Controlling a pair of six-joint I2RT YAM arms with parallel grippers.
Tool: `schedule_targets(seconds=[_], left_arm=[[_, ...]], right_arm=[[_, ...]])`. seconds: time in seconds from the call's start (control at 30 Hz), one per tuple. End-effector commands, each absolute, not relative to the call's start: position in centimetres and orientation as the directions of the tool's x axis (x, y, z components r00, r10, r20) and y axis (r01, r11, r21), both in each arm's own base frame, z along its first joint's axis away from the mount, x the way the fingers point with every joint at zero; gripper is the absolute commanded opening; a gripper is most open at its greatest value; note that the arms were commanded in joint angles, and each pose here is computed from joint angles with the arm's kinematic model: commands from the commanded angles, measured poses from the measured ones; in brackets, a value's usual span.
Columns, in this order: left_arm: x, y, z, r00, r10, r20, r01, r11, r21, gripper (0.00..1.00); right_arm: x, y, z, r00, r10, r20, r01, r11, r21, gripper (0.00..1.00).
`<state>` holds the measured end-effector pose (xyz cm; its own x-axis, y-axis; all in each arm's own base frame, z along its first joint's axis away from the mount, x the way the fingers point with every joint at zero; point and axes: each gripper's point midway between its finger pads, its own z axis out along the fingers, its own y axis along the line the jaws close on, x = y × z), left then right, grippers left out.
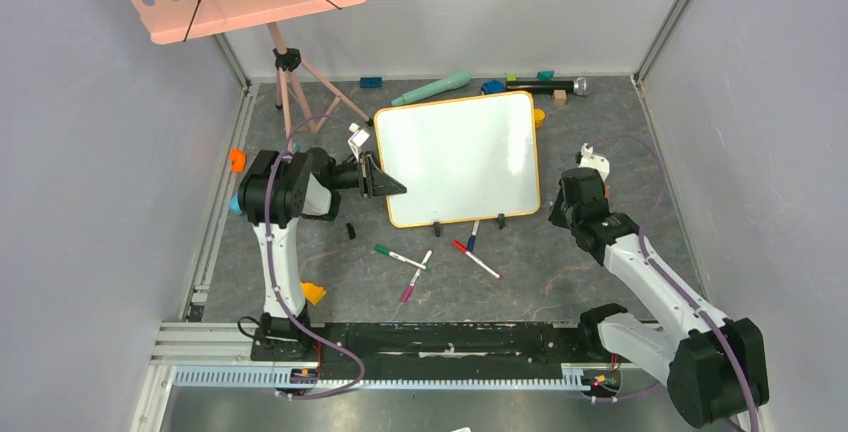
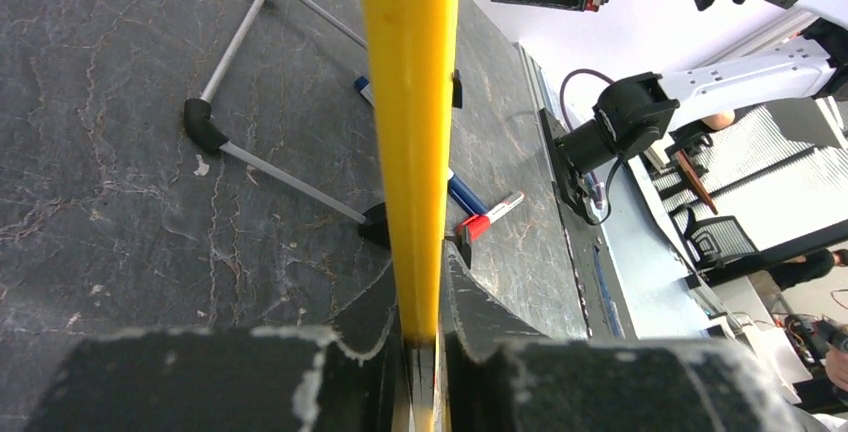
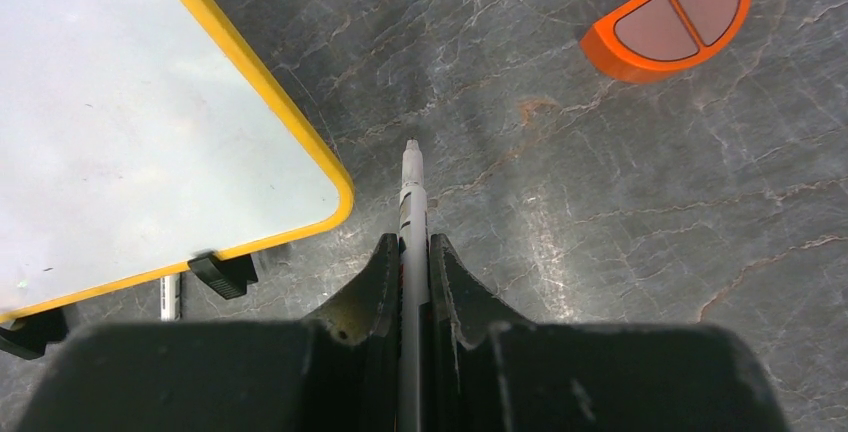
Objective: Write a sentence on the whiteboard
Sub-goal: Adjust the whiteboard on the whiteboard stand, then hold the whiteboard on the whiteboard stand.
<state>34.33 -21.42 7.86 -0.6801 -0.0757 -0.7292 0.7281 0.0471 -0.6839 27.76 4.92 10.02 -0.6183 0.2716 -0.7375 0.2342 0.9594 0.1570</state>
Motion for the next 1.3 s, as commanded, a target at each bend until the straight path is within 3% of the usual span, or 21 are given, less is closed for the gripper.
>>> schedule_targets(seconds=[0.0,0.2,0.43,0.53,0.67,0.73,0.83,1.27], left_arm=[[36.2,-20.7,7.8,-0.588,-0.138,-0.797,0.790,0.114,-0.602,0.23],[36.0,-20.8,7.8,-0.615,-0.113,-0.781,0.777,0.081,-0.624,0.66],[35.8,-20.8,7.8,-0.603,-0.111,-0.790,0.786,0.082,-0.612,0.67],[35.6,-20.8,7.8,-0.597,-0.106,-0.795,0.792,0.080,-0.605,0.58],[35.5,-20.7,7.6,-0.576,-0.109,-0.810,0.806,0.091,-0.586,0.19],[35.5,-20.7,7.6,-0.567,-0.110,-0.816,0.812,0.095,-0.576,0.09],[35.6,-20.7,7.6,-0.563,-0.111,-0.819,0.814,0.098,-0.572,0.04],[35.4,-20.7,7.5,-0.553,-0.125,-0.823,0.815,0.120,-0.566,0.02]], right_arm=[[28.7,5.5,9.7,-0.613,0.272,-0.741,0.213,0.961,0.176,0.00],[29.3,6.2,9.6,-0.627,0.273,-0.730,0.200,0.962,0.187,0.00],[29.4,6.1,9.5,-0.625,0.287,-0.726,0.216,0.957,0.193,0.00],[29.4,5.9,9.5,-0.621,0.288,-0.729,0.222,0.957,0.190,0.00],[29.1,5.7,9.4,-0.617,0.290,-0.731,0.227,0.956,0.187,0.00],[29.0,5.8,9.3,-0.617,0.294,-0.730,0.228,0.955,0.191,0.00],[28.9,5.8,9.2,-0.620,0.291,-0.728,0.225,0.956,0.190,0.00],[28.7,5.5,7.6,-0.634,0.337,-0.696,0.290,0.938,0.190,0.00]])
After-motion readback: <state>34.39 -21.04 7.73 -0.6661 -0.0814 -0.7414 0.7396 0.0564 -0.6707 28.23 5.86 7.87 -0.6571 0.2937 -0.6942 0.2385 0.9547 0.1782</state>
